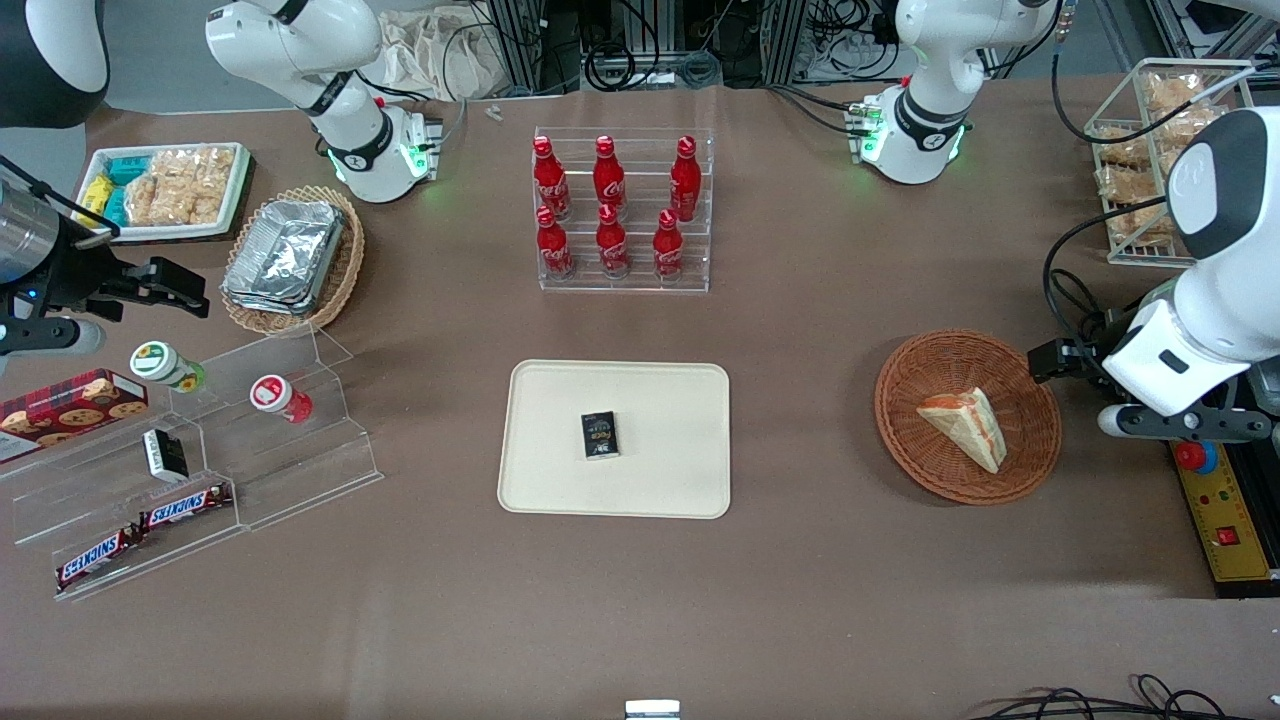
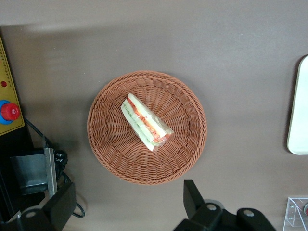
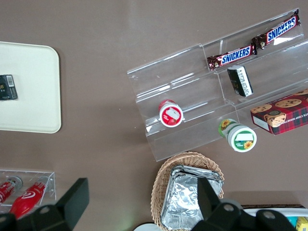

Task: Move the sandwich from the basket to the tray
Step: 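Move the left gripper down over the wrapped sandwich in the wicker basket, then close the left gripper on the sandwich's crust edge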

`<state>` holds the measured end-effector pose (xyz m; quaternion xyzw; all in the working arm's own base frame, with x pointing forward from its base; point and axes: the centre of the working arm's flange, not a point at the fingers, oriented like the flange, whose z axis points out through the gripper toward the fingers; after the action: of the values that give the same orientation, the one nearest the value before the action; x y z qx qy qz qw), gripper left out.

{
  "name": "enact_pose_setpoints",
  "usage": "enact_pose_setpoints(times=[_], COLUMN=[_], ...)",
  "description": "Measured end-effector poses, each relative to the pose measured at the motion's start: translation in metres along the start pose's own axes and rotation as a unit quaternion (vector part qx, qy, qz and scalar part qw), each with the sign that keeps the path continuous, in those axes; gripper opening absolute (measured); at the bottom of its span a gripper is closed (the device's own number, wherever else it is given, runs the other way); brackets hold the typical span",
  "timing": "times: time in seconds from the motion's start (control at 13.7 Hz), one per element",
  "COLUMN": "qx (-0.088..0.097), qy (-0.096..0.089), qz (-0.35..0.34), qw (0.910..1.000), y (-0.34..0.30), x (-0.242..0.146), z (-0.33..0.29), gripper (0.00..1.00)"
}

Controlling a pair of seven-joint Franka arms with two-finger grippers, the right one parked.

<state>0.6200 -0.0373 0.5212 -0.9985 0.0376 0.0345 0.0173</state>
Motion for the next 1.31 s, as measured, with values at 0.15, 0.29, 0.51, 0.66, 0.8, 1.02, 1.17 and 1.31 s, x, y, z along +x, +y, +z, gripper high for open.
enact_pose_setpoints(times=[0.15,0.29,0.51,0.66,0.8,1.02,1.17,1.31], qx=[0.000,-0.004,-0.028,-0.033,-0.033,-0.034,-0.035,-0.036], qy=[-0.003,-0.008,-0.029,-0.031,-0.025,-0.017,-0.016,-0.013], qz=[0.000,-0.005,-0.071,-0.146,-0.231,-0.366,-0.414,-0.447], qw=[1.0000,1.0000,0.9967,0.9882,0.9722,0.9298,0.9096,0.8935], y=[0.000,-0.001,-0.016,-0.020,-0.020,-0.026,-0.025,-0.024], x=[0.002,0.004,0.008,0.013,0.015,0.015,0.013,0.007], z=[0.004,0.010,0.034,0.063,0.095,0.129,0.158,0.191], gripper=[1.00,1.00,1.00,1.00,1.00,1.00,1.00,1.00])
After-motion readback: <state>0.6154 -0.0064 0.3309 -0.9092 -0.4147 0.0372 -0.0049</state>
